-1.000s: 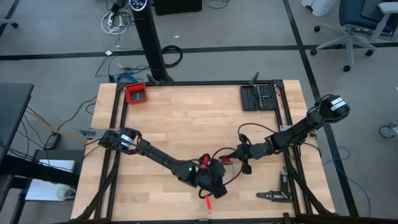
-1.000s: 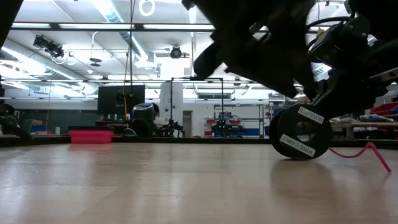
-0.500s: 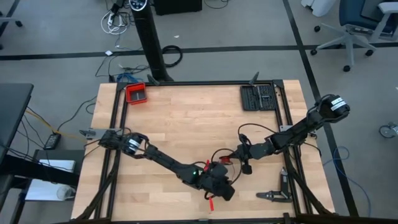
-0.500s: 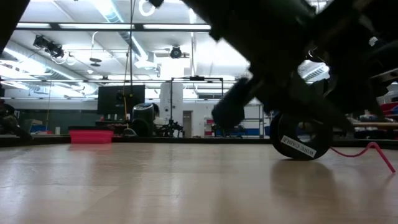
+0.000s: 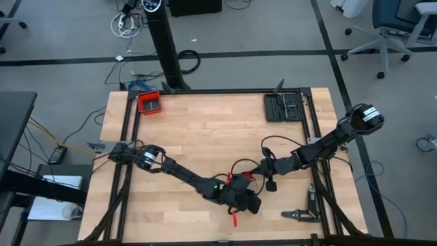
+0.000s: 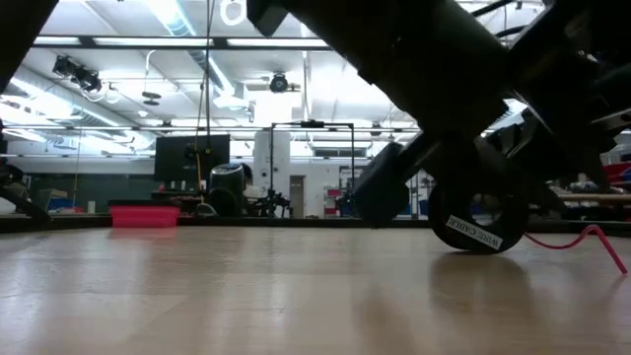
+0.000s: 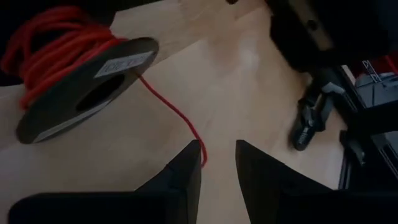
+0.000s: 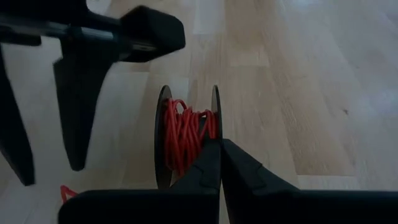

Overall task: Coil cords
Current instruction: Coil the red wire onto the spool

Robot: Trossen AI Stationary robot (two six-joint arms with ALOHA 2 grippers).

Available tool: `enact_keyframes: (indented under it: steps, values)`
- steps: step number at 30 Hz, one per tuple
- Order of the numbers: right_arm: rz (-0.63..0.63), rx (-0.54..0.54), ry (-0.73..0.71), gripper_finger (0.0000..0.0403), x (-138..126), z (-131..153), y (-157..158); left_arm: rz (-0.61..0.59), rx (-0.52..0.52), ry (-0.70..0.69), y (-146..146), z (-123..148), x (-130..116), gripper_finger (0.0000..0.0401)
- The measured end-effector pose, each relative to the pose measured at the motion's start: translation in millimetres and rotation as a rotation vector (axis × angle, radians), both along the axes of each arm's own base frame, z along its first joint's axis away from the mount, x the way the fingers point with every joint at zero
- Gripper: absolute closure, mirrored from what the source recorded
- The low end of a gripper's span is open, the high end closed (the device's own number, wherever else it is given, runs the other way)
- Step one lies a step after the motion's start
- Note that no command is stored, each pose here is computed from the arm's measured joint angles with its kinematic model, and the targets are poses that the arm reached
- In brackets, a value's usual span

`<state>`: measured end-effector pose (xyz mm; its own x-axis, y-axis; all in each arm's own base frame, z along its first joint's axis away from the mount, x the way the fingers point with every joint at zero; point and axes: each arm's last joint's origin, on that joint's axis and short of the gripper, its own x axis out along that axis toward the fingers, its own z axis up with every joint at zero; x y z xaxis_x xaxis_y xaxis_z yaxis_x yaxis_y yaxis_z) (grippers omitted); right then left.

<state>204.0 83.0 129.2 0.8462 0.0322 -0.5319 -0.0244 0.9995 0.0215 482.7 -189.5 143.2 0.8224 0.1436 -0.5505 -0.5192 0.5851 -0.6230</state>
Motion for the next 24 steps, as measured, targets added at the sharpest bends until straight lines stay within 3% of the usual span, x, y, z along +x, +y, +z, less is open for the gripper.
enact_keyframes:
  steps: [19, 21, 24]
  values:
    - [-0.005, -0.01, -0.002, 0.0403, 0.2, 0.1, -0.6, -0.077, -0.033, 0.01, 7.4, -22.5, 10.3, 0.0301]
    - [-0.005, -0.01, -0.004, 0.0403, 0.2, 0.4, -0.6, -0.094, -0.019, 0.016, 6.7, -23.2, 9.9, 0.0318]
    - [-0.005, -0.01, -0.004, 0.0403, 0.1, 0.4, -0.6, -0.11, -0.012, 0.024, 7.0, -23.6, 9.8, 0.0379]
